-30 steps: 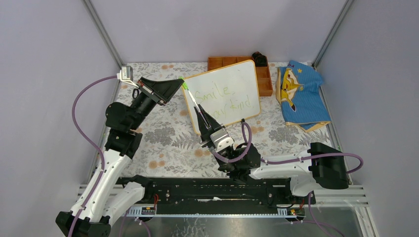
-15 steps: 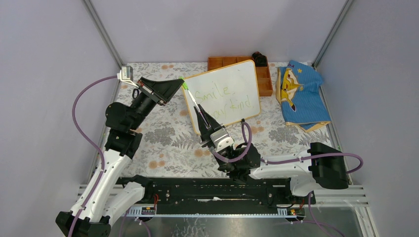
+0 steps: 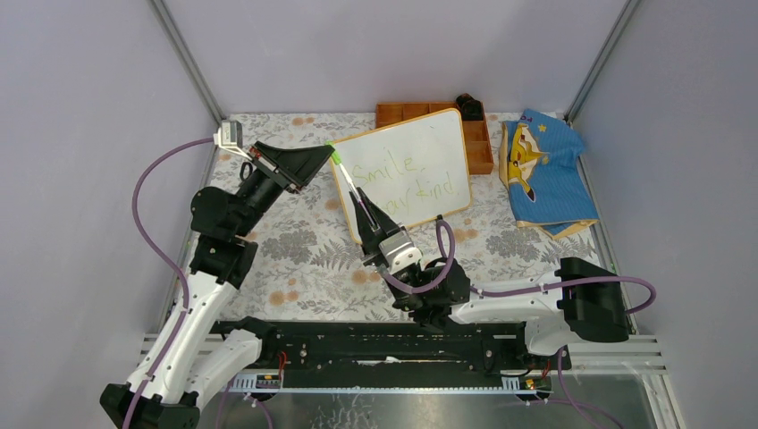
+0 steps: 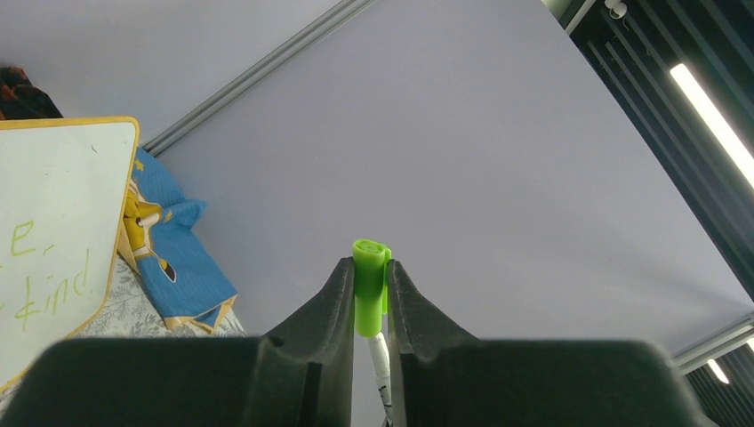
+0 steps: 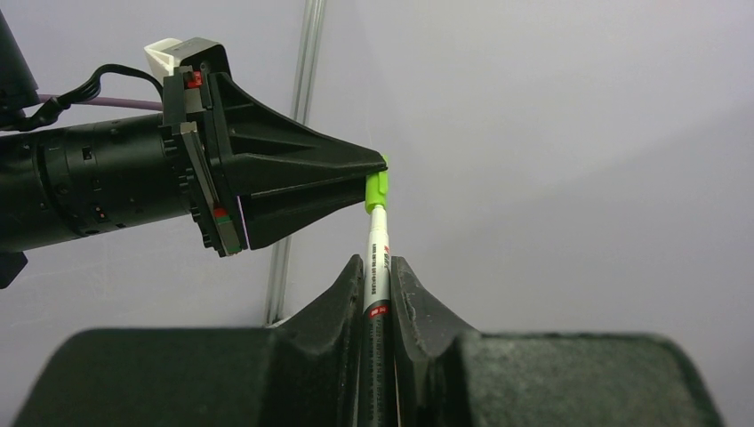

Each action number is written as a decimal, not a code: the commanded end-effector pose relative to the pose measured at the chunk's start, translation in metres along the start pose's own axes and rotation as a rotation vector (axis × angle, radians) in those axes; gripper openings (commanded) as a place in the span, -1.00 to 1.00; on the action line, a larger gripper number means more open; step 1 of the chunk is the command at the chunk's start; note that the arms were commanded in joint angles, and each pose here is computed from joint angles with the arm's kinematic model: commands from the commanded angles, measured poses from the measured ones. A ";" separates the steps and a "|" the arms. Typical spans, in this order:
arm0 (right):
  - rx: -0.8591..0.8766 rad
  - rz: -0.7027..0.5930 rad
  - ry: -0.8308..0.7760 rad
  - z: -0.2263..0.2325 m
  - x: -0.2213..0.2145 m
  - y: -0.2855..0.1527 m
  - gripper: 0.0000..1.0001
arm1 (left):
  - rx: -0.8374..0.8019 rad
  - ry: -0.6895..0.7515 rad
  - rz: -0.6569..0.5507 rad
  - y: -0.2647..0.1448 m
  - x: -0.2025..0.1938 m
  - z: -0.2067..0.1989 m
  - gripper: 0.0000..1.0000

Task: Write a sentence on the whiteboard
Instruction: Close the pen cap at the center of the board.

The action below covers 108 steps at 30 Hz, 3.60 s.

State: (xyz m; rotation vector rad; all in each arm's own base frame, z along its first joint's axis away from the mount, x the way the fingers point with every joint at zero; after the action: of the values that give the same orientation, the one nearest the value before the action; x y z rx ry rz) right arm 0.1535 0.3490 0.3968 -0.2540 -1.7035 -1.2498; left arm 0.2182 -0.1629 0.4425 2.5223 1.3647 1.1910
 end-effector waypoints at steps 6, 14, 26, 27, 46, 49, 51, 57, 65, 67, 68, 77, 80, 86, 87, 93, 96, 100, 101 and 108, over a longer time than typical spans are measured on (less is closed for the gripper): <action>-0.071 -0.122 0.077 -0.008 0.033 0.012 -1.00 | -0.089 -0.015 0.010 -0.005 -0.003 -0.015 -1.00; -0.062 -0.157 0.098 -0.007 0.040 0.014 -1.00 | -0.151 -0.050 0.003 -0.004 0.000 -0.026 -1.00; -0.080 -0.218 0.172 -0.009 0.055 0.030 -1.00 | -0.245 -0.102 -0.016 -0.002 0.000 -0.038 -1.00; -0.083 -0.226 0.178 -0.010 0.058 0.032 -1.00 | -0.253 -0.104 -0.018 -0.001 0.000 -0.039 -1.00; -0.150 -0.290 0.262 -0.013 0.080 0.058 -1.00 | -0.306 -0.064 -0.044 0.004 -0.002 -0.060 -1.00; -0.154 -0.292 0.262 -0.013 0.081 0.059 -1.00 | -0.307 -0.067 -0.035 0.003 -0.007 -0.059 -1.00; -0.158 -0.297 0.262 -0.014 0.082 0.061 -1.00 | -0.308 -0.066 -0.030 0.002 -0.010 -0.060 -1.00; -0.170 -0.314 0.280 -0.017 0.087 0.066 -1.00 | -0.302 -0.061 0.009 0.004 -0.021 -0.061 -1.00; -0.173 -0.307 0.266 -0.019 0.083 0.065 -1.00 | -0.273 -0.046 0.064 0.006 -0.047 -0.062 -1.00; -0.179 -0.310 0.260 -0.022 0.084 0.066 -1.00 | -0.274 -0.044 0.068 0.005 -0.049 -0.064 -1.00; -0.180 -0.310 0.259 -0.022 0.084 0.066 -1.00 | -0.276 -0.043 0.072 0.005 -0.051 -0.064 -1.00; -0.191 -0.328 0.245 -0.028 0.087 0.071 -1.00 | -0.248 -0.050 0.085 -0.001 -0.061 -0.059 -1.00; -0.189 -0.338 0.243 -0.029 0.090 0.072 -1.00 | -0.236 -0.058 0.088 -0.003 -0.064 -0.056 -1.00; -0.189 -0.345 0.239 -0.029 0.091 0.074 -1.00 | -0.224 -0.074 0.109 -0.003 -0.073 -0.052 -1.00; -0.188 -0.347 0.238 -0.028 0.092 0.074 -1.00 | -0.224 -0.075 0.112 -0.003 -0.074 -0.052 -1.00; -0.180 -0.343 0.233 -0.030 0.091 0.070 -1.00 | -0.212 -0.077 0.099 -0.004 -0.072 -0.051 -1.00; -0.179 -0.336 0.231 -0.033 0.090 0.067 -1.00 | -0.205 -0.062 0.074 -0.006 -0.067 -0.053 -1.00; -0.177 -0.340 0.236 -0.036 0.093 0.064 -1.00 | -0.199 -0.038 0.055 -0.006 -0.061 -0.055 -0.63; -0.178 -0.340 0.236 -0.037 0.094 0.063 -1.00 | -0.205 -0.032 0.055 -0.006 -0.060 -0.056 -0.51; -0.166 -0.329 0.245 -0.041 0.094 0.057 -1.00 | -0.188 -0.011 0.030 -0.006 -0.052 -0.059 0.49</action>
State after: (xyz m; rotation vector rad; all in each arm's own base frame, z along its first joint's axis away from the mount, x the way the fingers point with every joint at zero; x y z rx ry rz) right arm 0.1773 0.3499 0.4695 -0.0944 -1.5615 -1.4595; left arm 0.1630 -0.2087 0.4641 2.3389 1.2206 1.1907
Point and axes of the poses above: each gripper's point midway between its finger pads, its own y axis out along the fingers, its own z axis along the line the jaws close on, x = y × z, the point moved 4 cm from there along -y, back along the fingers, and after that the axes turned 13 degrees about y, right-handed, at the moved point
